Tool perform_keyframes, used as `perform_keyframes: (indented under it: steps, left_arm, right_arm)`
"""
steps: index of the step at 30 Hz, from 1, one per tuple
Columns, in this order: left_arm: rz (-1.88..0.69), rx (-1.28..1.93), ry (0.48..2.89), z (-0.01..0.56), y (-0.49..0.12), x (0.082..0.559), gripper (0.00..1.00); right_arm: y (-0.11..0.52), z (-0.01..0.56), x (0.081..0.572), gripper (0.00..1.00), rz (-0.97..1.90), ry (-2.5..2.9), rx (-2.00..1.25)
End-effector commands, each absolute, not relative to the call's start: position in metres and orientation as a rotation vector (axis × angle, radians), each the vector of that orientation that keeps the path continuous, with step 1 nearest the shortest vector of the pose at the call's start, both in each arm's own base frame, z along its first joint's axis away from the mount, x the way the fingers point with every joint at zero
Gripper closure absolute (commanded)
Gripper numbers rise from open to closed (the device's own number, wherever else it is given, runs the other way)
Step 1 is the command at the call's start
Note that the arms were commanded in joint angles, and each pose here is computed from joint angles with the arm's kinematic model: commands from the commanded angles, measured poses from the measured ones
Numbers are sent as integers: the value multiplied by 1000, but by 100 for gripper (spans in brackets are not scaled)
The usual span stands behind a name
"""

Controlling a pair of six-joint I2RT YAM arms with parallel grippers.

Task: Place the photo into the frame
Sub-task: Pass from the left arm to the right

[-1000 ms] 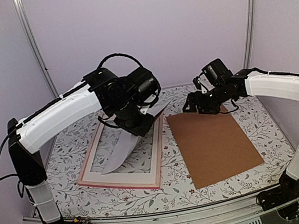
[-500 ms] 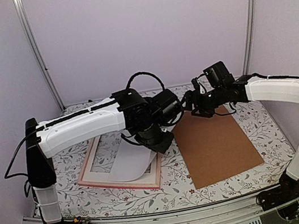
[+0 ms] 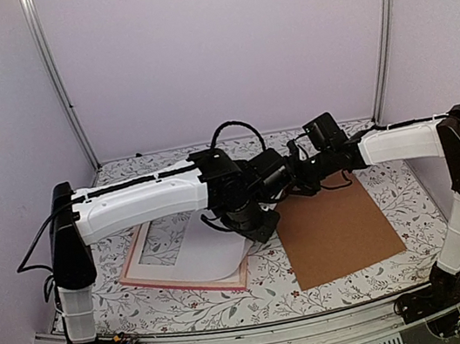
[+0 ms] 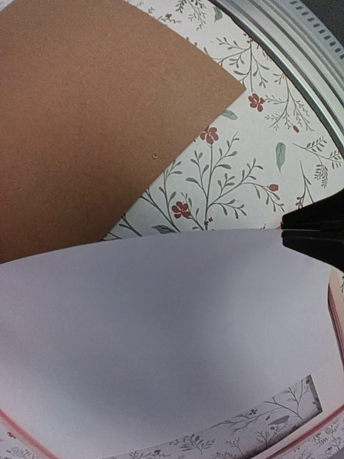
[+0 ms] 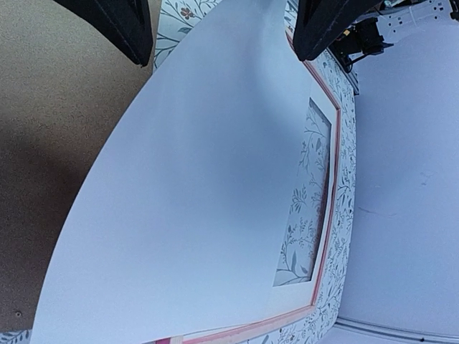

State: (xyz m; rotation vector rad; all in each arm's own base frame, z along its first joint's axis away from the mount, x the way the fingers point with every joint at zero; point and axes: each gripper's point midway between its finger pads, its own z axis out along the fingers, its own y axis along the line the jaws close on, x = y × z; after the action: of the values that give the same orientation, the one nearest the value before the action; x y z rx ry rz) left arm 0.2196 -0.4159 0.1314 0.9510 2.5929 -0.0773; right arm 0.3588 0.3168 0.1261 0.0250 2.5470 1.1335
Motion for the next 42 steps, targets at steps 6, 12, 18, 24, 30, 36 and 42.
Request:
perform_keyframes:
  steps: [6,12,18,24,30,36,42]
  left_arm:
    - [-150,987,2581,122,-435,211,95]
    - [-207,1031,2579,118,-443,205,79]
    - [-294,1041,2539,135,-437,202,59]
    - [-452,940,2490,171,-401,217,47]
    - [-564,673,2486,188,-328,265,39]
    - [-543,328,2471,179,-230,322,17]
    - [-504,-18,2509,136,-140,362,10]
  right_arm:
    - [329,93,357,45,1196,2593,19]
    - [334,84,359,63,1211,2607,14]
    - [329,81,362,82,1183,2606,10]
    - [329,90,358,100,1197,2587,-36]
    - [327,101,354,100,1190,2576,-92]
    - [324,113,354,100,1177,2558,-136]
    - [325,122,354,100,1190,2539,-182]
